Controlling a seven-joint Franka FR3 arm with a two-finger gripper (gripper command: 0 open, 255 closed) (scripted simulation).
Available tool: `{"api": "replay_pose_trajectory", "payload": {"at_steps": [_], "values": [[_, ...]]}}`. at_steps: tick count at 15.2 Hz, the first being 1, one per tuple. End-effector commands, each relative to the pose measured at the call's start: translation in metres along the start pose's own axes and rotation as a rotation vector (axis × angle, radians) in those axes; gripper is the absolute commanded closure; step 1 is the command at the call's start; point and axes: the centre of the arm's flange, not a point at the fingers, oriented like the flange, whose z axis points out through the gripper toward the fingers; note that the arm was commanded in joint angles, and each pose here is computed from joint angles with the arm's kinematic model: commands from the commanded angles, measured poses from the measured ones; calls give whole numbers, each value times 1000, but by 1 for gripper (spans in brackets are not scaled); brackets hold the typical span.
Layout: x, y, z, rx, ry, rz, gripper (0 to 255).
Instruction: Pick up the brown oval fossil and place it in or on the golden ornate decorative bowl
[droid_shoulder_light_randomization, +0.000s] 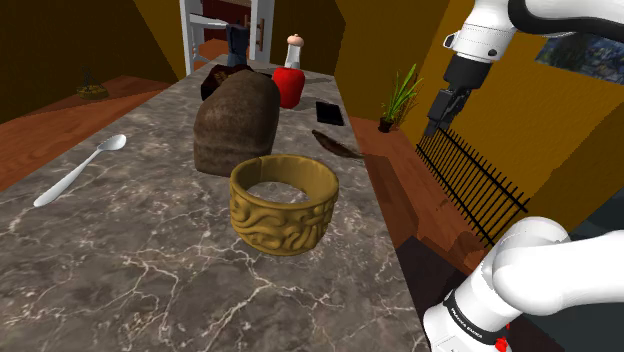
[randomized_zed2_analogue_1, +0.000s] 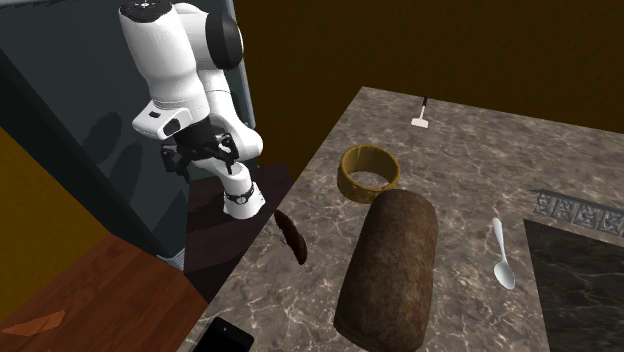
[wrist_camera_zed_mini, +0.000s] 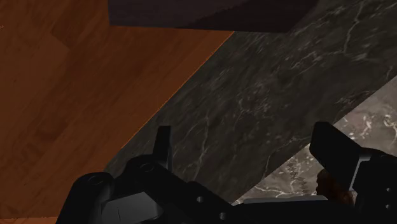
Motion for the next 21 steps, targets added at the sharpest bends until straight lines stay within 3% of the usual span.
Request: {"api": "replay_pose_trajectory", "payload": {"at_steps": [1,18,21], "values": [[0,0,0,0,0,0,0],[167,-124,62,94,0,-93,0],[169,-127,73,95,0,-95,0]]}}
